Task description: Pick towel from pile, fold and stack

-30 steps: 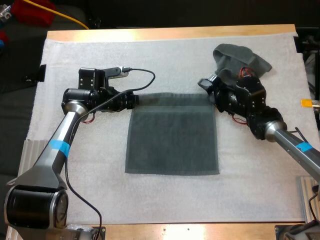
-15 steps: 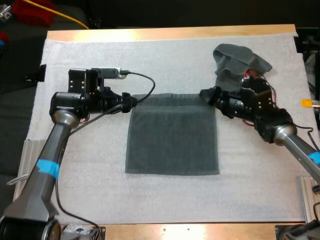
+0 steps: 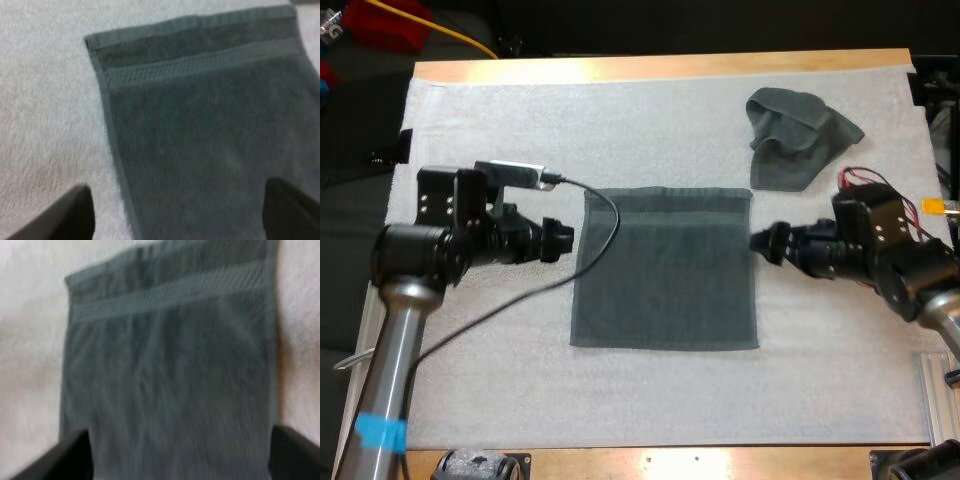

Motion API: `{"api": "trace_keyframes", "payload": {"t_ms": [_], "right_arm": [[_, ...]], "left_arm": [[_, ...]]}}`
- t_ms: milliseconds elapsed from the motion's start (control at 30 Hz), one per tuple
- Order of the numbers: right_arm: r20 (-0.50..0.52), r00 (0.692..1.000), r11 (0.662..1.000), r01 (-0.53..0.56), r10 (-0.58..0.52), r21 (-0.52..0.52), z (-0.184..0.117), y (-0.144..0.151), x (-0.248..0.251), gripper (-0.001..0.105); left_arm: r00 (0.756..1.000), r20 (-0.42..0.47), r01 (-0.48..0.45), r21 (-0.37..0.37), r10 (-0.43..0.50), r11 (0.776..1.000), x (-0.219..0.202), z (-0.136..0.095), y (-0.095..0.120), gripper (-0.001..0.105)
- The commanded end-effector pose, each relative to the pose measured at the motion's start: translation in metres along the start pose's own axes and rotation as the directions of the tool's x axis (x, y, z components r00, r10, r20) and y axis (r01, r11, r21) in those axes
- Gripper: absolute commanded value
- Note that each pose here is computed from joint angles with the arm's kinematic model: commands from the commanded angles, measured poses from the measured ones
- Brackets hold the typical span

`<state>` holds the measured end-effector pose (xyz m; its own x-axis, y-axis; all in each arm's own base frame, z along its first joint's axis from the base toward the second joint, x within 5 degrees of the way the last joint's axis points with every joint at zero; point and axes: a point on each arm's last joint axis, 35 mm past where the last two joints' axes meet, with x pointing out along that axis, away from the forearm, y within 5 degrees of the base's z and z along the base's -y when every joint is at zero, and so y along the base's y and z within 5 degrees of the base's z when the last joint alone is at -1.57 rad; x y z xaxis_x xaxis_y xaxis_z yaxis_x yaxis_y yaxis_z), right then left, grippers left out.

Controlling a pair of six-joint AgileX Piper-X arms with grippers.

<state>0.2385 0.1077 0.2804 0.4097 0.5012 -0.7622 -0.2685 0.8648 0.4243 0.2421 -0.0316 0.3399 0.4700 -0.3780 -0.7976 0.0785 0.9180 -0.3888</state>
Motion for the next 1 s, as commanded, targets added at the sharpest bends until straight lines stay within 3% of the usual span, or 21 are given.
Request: {"api": "trace_keyframes", "payload": {"t_ms": [0,267,433,667,967], "right_arm": [[-0.013,1.0,1.0,0.009,-0.01,-0.026,-0.004,0.001,-0.009,0.07],[-0.045,0.999,0.993,-0.004,-0.002,-0.12,-0.034,0.026,-0.039,0.07],[-0.083,0.997,0.994,-0.016,0.008,-0.106,-0.072,0.04,-0.04,0.07],[-0.089,0.993,0.995,0.072,-0.078,-0.071,-0.102,0.023,-0.021,0.07],[-0.043,0.999,0.995,-0.001,0.005,0.1,-0.128,0.002,0.017,0.07]], "left_arm": [[1.0,0.003,-0.008,0.0,0.008,1.0,-0.008,-0.008,0.0,0.067],[1.0,0.021,-0.004,0.005,0.004,1.0,-0.041,-0.071,0.0,0.067],[1.0,0.003,-0.008,-0.002,0.008,1.0,-0.055,-0.104,0.002,0.067],[1.0,0.002,-0.006,-0.002,0.006,1.0,-0.055,-0.113,0.004,0.067],[1.0,0.0,0.004,-0.002,-0.004,1.0,-0.055,-0.113,0.003,0.067]]}}
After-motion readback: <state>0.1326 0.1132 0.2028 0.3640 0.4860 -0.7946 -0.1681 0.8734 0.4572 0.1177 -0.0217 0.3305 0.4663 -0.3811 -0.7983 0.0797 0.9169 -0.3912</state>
